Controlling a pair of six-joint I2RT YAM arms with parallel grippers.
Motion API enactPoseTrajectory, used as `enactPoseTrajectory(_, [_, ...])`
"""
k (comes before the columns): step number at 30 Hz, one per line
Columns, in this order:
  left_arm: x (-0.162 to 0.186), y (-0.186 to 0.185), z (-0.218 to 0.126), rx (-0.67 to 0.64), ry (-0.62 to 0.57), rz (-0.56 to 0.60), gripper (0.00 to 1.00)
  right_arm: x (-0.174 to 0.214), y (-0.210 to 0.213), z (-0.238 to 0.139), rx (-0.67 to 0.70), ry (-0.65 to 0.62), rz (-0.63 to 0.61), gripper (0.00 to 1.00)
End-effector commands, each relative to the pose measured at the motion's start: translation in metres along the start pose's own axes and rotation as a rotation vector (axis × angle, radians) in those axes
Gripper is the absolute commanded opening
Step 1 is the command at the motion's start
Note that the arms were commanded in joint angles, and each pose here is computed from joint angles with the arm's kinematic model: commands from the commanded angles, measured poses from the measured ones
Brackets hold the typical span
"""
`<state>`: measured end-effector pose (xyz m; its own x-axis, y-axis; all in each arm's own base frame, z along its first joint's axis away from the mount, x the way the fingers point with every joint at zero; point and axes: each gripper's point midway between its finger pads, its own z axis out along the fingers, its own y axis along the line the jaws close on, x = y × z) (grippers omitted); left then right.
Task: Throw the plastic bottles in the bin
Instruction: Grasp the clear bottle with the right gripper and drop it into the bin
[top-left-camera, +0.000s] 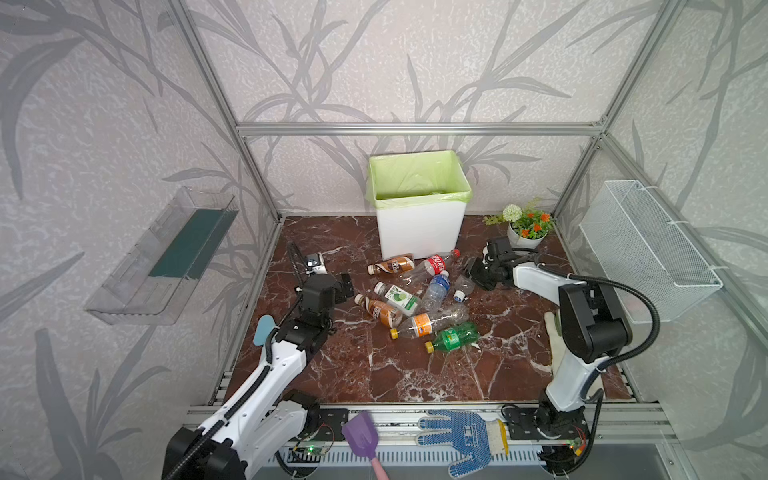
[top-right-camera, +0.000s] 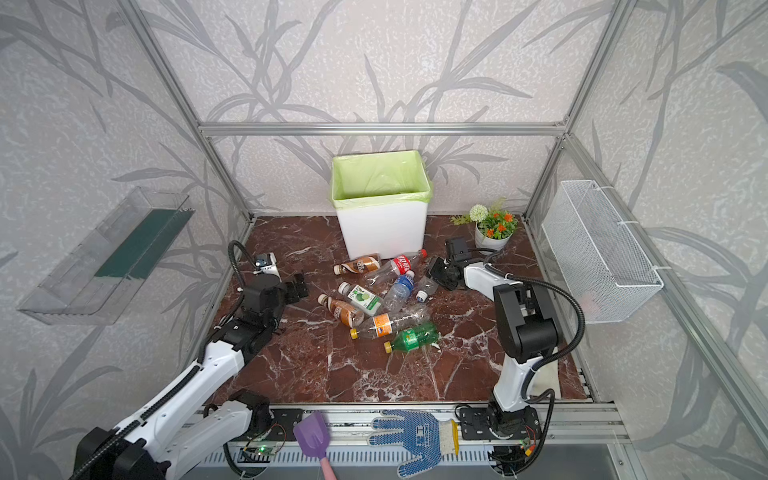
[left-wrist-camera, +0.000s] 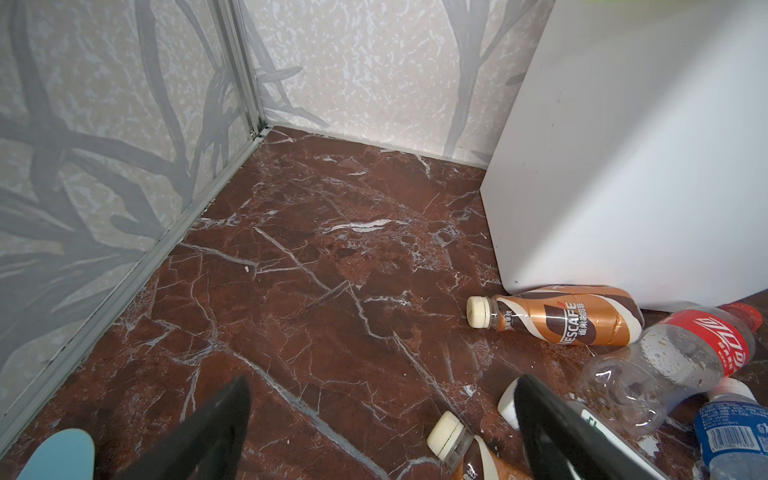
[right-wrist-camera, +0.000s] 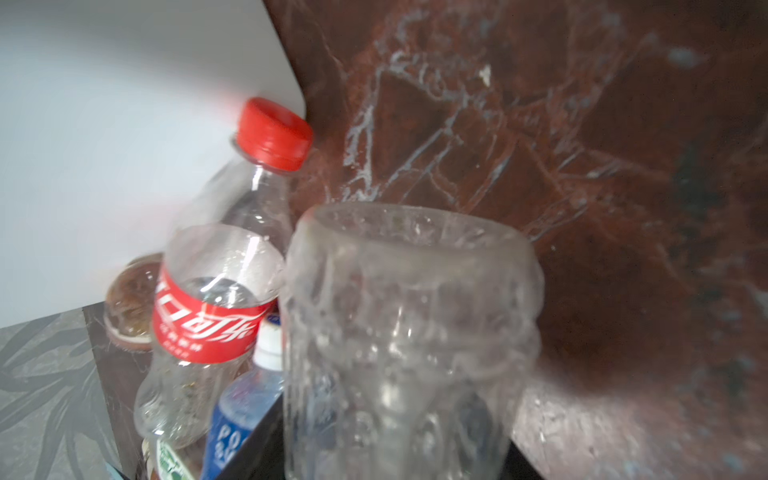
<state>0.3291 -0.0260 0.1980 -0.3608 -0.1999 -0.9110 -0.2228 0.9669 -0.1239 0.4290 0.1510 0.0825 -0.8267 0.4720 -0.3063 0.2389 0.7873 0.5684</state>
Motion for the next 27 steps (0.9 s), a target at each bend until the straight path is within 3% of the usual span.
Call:
enactPoseTrajectory(1, [0.012, 0.007, 0.006, -0.028, 0.031, -0.036, 0.99, -0.056, 0.076, -0.083, -0.144, -0.229, -0.201, 0.46])
enactPoseTrajectory(3, [0.017, 0.01, 0.01, -0.047, 0.052, -0.051, 0.99, -0.084, 0.106, -0.132, -0.183, -0.389, -0.285, 0.43])
enactPoseTrajectory(8, [0.035, 0.017, 0.023, -0.077, 0.119, -0.103, 0.99, -0.132, 0.183, -0.305, -0.281, -0.869, -0.51, 0.43])
enactPoseTrajectory(10, [0.041, 0.016, 0.028, -0.073, 0.145, -0.119, 0.99, -0.14, 0.204, -0.367, -0.327, -1.038, -0.545, 0.42])
enactPoseTrajectory(13, [0.042, 0.011, 0.032, -0.052, 0.163, -0.13, 0.99, -0.146, 0.225, -0.418, -0.414, -1.2, -0.539, 0.42])
enactPoseTrajectory(15, [0.042, 0.008, 0.034, -0.039, 0.173, -0.131, 0.99, -0.154, 0.236, -0.419, -0.456, -1.215, -0.522, 0.42])
enactPoseTrajectory(17, [0.041, 0.005, 0.034, -0.029, 0.18, -0.131, 0.99, -0.166, 0.247, -0.394, -0.498, -1.164, -0.488, 0.42])
enactPoseTrajectory(21, [0.042, 0.001, 0.034, -0.008, 0.191, -0.154, 0.99, -0.181, 0.289, -0.288, -0.561, -0.897, -0.491, 0.46])
enactPoseTrajectory(23, [0.045, 0.0, 0.034, -0.002, 0.2, -0.165, 0.99, -0.175, 0.308, -0.229, -0.549, -0.735, -0.545, 0.52])
enactPoseTrajectory(26, [0.045, -0.002, 0.033, 0.006, 0.215, -0.168, 0.99, -0.18, 0.32, -0.216, -0.506, -0.682, -0.571, 0.7])
enactPoseTrajectory(27, [0.047, -0.001, 0.032, 0.002, 0.222, -0.166, 0.99, -0.181, 0.323, -0.221, -0.505, -0.69, -0.574, 0.81])
